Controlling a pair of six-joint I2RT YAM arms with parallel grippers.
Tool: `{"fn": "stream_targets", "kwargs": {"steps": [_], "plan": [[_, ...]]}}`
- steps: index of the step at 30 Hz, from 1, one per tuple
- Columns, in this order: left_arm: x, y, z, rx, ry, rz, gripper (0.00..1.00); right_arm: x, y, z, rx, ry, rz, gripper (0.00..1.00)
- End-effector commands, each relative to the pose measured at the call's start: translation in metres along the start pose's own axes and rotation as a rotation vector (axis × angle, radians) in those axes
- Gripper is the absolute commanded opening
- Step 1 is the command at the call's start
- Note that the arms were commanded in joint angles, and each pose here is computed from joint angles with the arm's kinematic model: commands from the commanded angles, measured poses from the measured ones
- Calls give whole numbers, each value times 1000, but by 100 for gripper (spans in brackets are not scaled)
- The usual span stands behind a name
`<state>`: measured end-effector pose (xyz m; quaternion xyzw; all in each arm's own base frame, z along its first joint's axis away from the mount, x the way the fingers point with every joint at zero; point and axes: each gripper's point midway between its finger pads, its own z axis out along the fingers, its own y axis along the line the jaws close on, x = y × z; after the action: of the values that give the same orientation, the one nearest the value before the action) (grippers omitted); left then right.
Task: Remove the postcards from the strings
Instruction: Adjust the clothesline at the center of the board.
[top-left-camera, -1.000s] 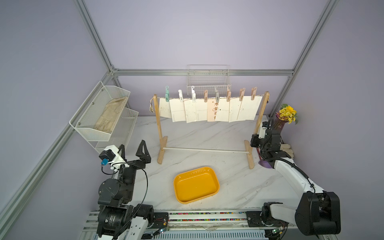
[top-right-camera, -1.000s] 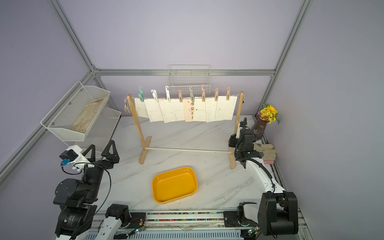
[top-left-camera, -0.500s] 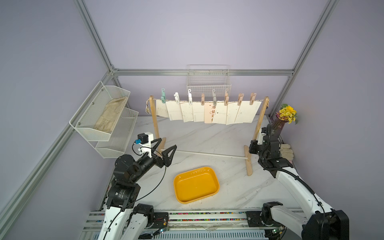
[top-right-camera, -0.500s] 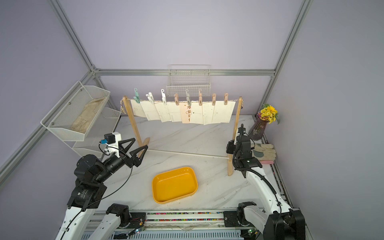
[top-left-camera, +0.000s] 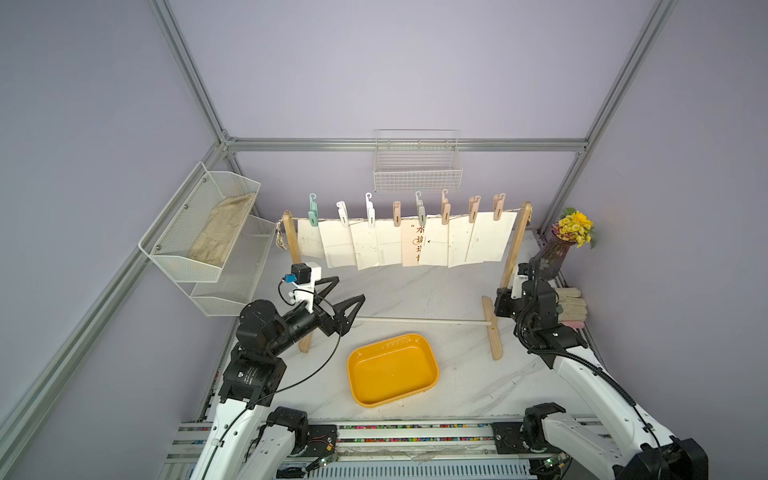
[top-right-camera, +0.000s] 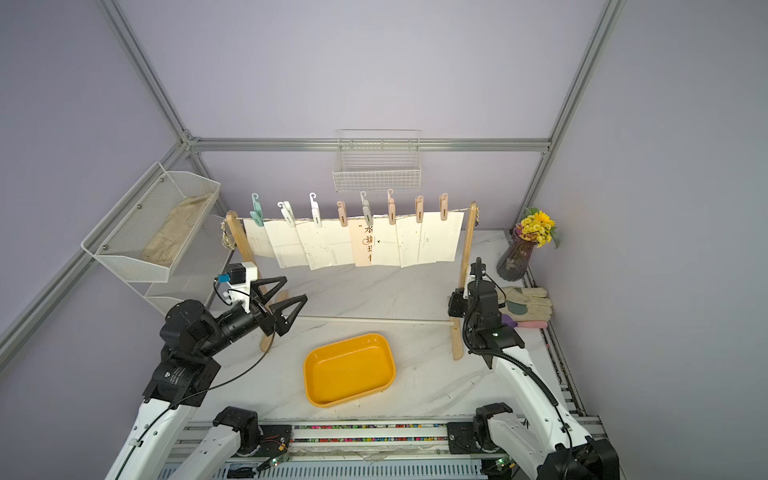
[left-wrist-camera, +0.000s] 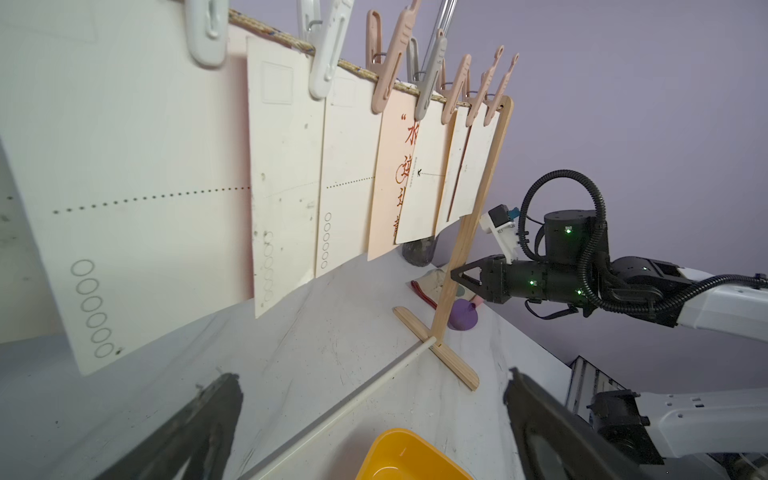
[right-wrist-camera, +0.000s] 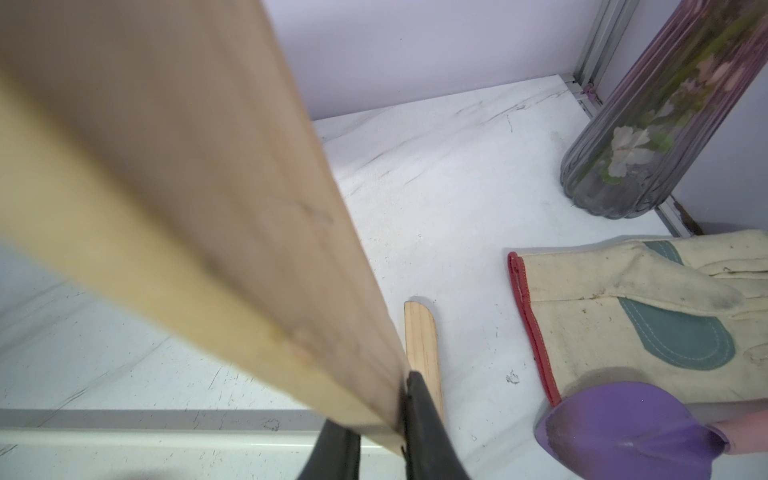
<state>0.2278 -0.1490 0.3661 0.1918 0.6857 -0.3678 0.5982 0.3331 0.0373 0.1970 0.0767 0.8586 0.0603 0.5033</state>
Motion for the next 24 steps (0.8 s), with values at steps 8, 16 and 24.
{"fn": "stream_targets", "kwargs": {"steps": [8, 16, 24], "plan": [[-26, -63, 9, 256, -47, 123, 100, -7, -15, -7, 73, -79, 204, 6], [-32, -100, 47, 407, -48, 167, 100, 5, 1, -15, -29, -48, 159, 28], [-44, -141, 98, 535, -40, 254, 100, -8, 4, -44, -31, 6, 100, 66]]}}
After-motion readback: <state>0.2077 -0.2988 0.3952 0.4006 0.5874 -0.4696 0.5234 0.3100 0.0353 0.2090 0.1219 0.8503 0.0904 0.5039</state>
